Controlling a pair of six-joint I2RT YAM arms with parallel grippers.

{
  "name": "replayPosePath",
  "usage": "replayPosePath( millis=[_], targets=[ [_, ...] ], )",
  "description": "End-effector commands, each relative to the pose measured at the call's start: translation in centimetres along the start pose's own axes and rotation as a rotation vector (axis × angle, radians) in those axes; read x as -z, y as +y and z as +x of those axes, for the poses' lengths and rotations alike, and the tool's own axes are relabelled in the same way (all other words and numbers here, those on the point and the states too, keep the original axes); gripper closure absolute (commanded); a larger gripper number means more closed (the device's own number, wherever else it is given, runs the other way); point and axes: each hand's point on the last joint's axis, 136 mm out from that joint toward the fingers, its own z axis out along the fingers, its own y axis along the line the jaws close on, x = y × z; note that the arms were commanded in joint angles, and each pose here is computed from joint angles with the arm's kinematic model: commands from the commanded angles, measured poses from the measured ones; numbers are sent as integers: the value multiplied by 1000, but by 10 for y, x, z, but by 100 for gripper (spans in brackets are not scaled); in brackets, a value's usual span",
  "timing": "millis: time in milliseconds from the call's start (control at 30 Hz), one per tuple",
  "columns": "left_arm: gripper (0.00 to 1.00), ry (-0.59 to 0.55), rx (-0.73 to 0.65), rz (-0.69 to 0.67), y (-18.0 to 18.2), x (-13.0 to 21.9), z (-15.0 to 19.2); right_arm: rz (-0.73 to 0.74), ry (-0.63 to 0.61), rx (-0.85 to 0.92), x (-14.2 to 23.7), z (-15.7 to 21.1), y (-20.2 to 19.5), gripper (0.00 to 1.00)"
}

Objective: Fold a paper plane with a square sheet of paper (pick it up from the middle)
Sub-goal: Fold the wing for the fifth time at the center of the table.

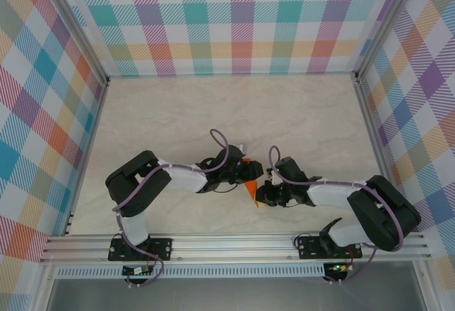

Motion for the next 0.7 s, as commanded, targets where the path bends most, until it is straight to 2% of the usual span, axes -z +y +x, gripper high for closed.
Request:
replayPosePath(
  millis=[0, 267, 500, 567, 667],
  targets=[
    [54, 12, 26, -69, 23, -6, 11, 13, 4, -19, -2, 2, -5, 93],
    [61, -17, 67, -185, 55, -9, 12, 13, -8, -8, 10, 9, -4, 91],
    [63, -6, 85, -191, 61, -14, 16, -59, 32, 22, 8, 13, 16, 89],
    [63, -5, 83, -189, 61, -13, 16, -38, 41, 21, 5, 13, 14, 89],
    [63, -4, 78, -184, 59, -13, 16, 69, 41, -6, 3, 13, -9, 90]
  ],
)
